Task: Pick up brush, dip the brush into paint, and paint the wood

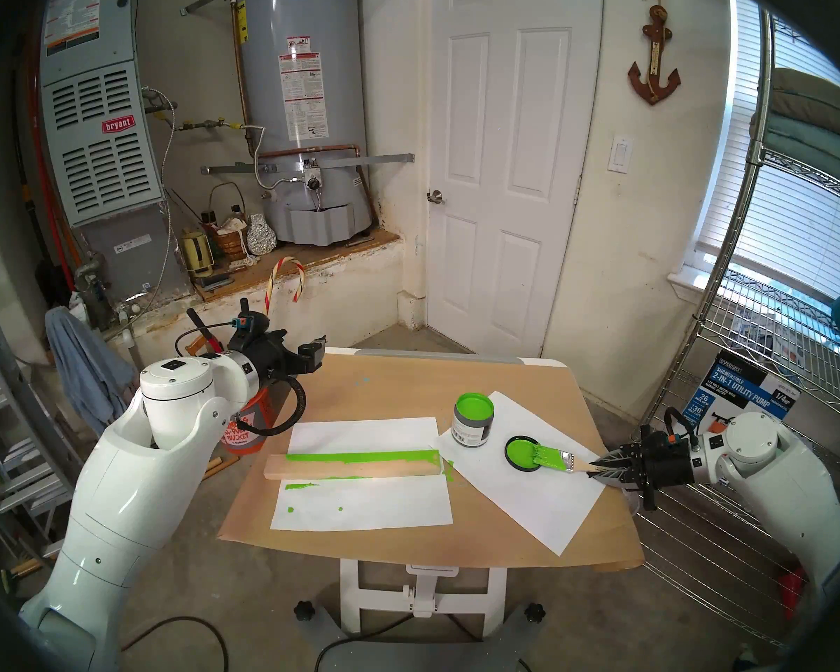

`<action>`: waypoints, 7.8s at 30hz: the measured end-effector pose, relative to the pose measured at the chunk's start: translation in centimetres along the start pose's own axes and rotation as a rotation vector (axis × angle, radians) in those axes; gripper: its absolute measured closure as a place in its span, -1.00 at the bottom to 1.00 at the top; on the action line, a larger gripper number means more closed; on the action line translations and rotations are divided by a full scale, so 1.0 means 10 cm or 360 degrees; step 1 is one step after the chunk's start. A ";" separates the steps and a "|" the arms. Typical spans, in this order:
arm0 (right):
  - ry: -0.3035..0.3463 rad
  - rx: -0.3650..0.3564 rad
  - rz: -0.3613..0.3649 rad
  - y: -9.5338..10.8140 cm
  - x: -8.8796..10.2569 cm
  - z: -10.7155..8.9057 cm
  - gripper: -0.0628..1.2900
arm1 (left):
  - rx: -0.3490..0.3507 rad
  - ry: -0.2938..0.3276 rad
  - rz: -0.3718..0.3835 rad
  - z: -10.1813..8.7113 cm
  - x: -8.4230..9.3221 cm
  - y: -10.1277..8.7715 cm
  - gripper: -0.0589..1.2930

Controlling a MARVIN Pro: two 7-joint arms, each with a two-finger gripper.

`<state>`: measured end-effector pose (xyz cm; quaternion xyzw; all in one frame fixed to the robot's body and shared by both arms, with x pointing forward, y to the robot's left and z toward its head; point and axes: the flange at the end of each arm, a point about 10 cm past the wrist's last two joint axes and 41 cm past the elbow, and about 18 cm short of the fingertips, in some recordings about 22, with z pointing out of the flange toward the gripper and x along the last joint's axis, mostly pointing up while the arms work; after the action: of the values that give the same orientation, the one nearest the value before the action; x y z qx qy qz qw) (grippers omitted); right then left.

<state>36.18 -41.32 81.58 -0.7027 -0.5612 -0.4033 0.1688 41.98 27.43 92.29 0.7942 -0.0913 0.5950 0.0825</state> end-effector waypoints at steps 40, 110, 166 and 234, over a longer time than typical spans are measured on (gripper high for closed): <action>0.0419 -0.0083 0.0464 0.14 0.32 -0.52 -0.11 | 0.0000 0.0000 0.0000 0.00 0.00 0.00 -0.94; 0.0681 -0.1251 0.2290 -1.08 -0.23 -0.29 -0.86 | 0.0001 -0.0005 -0.0001 0.01 -0.01 0.00 -0.94; 0.0935 -0.1126 0.2504 -1.13 -0.15 -0.22 -0.87 | 0.0001 -0.0005 -0.0001 0.00 -0.01 0.00 -0.94; 0.0985 -0.1070 0.2591 -1.16 -0.05 0.18 0.27 | 0.0001 -0.0005 -0.0001 0.00 -0.01 0.00 -0.94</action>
<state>26.15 -36.74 77.61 -0.7529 0.3203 -0.4713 0.3293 42.00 27.45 92.16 0.7952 -0.0910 0.5938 0.0824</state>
